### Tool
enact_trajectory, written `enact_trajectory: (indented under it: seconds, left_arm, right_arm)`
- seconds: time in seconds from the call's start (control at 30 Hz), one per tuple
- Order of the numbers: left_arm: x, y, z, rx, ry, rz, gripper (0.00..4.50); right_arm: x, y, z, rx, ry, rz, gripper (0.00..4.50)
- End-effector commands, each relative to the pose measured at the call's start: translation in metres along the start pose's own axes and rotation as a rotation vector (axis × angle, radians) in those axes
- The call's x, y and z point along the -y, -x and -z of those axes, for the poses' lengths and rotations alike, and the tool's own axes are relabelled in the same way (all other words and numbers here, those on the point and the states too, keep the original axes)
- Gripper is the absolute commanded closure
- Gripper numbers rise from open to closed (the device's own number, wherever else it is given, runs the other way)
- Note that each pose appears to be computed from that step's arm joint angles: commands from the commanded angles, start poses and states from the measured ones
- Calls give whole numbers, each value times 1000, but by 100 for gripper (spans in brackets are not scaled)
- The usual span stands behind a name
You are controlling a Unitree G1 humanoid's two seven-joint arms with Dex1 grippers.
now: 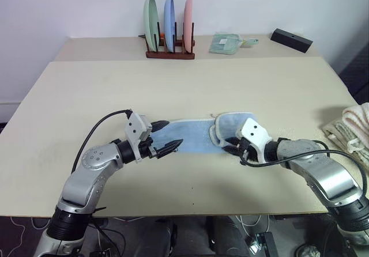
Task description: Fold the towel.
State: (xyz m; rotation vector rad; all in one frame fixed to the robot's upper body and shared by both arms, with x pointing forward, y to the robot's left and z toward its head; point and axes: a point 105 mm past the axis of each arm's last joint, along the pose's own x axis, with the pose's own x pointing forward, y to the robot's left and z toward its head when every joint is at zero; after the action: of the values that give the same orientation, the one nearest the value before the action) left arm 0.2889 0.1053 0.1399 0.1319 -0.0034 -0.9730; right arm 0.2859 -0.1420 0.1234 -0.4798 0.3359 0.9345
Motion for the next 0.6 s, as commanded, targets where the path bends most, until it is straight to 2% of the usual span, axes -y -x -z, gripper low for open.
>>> enact_trajectory:
  seconds: [0.03,0.1,0.13,0.23,0.3,0.4,0.5,0.6]
  left_arm:
    - [-4,11,-9,21,-21,-36,66]
    - [-5,15,-7,13,-8,-56,66]
    - [-5,17,-5,8,-4,-67,66]
    - [-5,22,-1,-5,14,-95,66]
    - [0,26,3,-17,30,-99,66]
    - [3,28,6,-27,39,-99,66]
    - [8,29,9,-36,43,-95,66]
    - [10,29,9,-38,50,-93,66]
  right_arm:
    - [6,28,-25,92,74,3,167]
    - [9,40,-33,142,43,-4,167]
    - [18,45,-39,191,-7,23,193]
    - [40,46,-44,238,-46,118,320]
    - [54,33,-33,212,-40,179,436]
    - [59,22,-26,202,-36,193,444]
    - [69,-2,-10,218,-92,261,444]
    - [64,-20,5,208,-134,246,444]
